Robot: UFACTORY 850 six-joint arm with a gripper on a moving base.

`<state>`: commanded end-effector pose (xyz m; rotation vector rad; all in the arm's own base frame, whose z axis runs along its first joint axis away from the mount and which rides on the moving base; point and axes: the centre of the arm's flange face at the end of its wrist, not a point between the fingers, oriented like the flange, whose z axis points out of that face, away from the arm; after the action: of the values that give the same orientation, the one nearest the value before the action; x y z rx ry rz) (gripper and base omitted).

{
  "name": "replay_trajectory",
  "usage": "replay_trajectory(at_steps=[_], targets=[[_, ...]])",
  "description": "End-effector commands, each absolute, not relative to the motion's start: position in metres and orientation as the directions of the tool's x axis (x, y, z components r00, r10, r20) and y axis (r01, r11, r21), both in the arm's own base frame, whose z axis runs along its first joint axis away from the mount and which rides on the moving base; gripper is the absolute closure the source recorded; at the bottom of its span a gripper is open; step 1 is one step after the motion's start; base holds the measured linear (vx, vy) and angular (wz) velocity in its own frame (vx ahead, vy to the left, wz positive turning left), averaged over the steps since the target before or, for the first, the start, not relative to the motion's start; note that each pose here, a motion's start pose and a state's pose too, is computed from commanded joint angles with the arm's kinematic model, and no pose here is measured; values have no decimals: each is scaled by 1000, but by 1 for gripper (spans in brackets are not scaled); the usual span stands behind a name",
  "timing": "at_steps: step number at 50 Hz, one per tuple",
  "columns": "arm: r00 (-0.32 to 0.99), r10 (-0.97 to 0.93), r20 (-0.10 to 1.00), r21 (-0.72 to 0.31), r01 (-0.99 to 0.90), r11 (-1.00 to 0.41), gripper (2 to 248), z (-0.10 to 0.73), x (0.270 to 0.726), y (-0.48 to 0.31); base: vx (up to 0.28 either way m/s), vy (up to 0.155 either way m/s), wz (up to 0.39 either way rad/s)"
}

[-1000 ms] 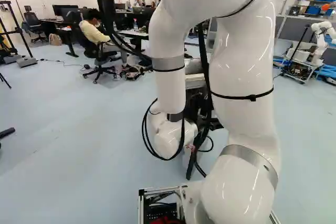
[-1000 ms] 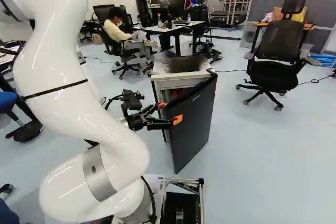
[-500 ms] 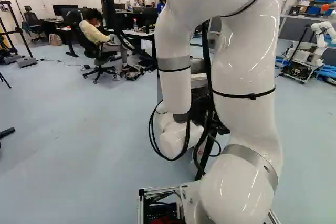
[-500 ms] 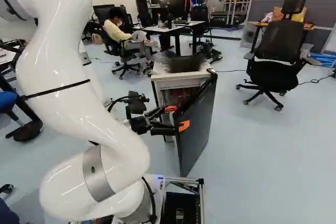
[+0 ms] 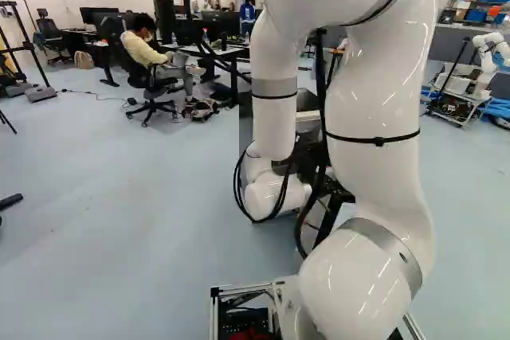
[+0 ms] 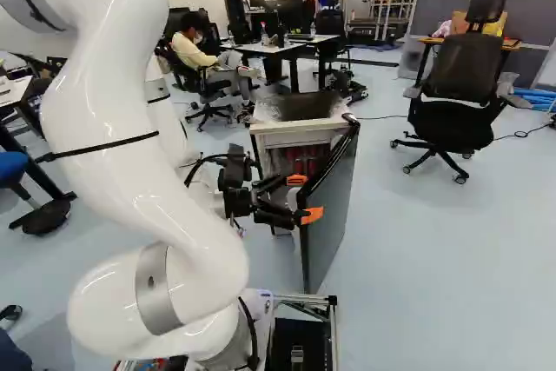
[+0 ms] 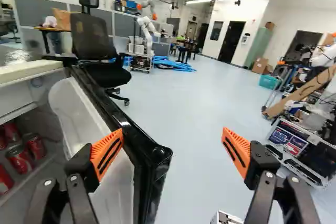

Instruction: Grab a drink from the fridge

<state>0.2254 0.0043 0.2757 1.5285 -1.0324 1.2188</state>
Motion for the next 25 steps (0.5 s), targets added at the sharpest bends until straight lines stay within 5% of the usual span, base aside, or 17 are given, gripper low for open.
replay_trajectory(at_steps=[25], targets=[[54, -126, 991, 54, -999, -7, 3, 282, 265, -36, 0, 0, 0]])
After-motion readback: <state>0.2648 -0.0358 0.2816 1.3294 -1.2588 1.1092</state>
